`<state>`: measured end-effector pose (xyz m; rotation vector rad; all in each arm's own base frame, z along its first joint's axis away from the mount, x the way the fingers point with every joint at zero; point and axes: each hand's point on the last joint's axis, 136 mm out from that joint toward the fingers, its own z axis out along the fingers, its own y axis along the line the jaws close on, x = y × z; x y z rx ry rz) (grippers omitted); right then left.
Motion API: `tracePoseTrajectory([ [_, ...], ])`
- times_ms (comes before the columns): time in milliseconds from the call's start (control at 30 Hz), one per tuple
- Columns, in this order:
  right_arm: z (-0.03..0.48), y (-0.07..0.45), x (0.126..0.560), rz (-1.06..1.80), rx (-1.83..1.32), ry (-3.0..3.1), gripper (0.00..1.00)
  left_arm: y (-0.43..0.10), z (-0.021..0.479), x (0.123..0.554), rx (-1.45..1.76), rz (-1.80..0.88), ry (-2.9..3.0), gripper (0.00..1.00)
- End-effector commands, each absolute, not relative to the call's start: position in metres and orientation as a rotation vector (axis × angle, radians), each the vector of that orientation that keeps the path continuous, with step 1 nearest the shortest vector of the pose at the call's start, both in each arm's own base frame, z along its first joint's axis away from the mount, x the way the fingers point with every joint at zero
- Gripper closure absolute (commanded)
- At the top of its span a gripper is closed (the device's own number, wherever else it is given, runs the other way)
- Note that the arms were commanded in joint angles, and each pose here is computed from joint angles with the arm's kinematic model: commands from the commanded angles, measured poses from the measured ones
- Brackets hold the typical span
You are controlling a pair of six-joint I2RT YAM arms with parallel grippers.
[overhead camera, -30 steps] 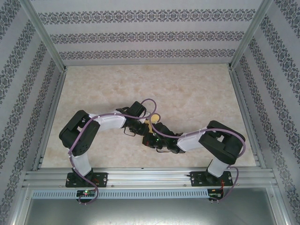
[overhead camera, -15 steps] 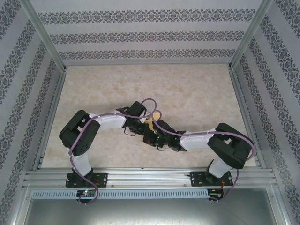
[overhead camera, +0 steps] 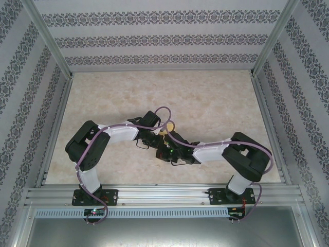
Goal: Fold a paper plane with a square sheet of paper (pick it up from the middle)
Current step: Third fold the triangle at the center of the table.
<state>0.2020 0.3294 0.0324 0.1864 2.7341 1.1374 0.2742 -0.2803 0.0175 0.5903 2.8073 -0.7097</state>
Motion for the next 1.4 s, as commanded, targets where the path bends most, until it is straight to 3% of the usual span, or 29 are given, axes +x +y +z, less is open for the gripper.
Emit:
tracePoseTrajectory([
  [0, 0.052, 0.313, 0.216, 1.176, 0.205, 2.645, 1.0, -0.274, 0.001, 0.268, 0.619, -0.664, 2.855, 0.86],
  [267, 0.045, 0.276, 0.235, 1.156, 0.302, 2.636, 1.0, -0.274, 0.001, 0.268, 0.62, -0.664, 2.855, 0.86],
  [567, 0.046, 0.298, 0.253, 1.231, 0.266, 2.635, 1.0, -0.276, 0.002, 0.267, 0.623, -0.674, 2.853, 0.86],
  [800, 0.01, 0.277, 0.247, 1.053, 0.335, 2.724, 1.0, -0.278, 0.005, 0.267, 0.627, -0.701, 2.839, 0.78],
  [1067, 0.019, 0.268, 0.248, 0.955, 0.31, 2.755, 1.0, -0.277, 0.017, 0.27, 0.606, -0.696, 2.811, 0.68],
  [1367, 0.003, 0.263, 0.244, 0.922, 0.333, 2.788, 1.0, -0.272, 0.022, 0.269, 0.591, -0.673, 2.8, 0.66],
])
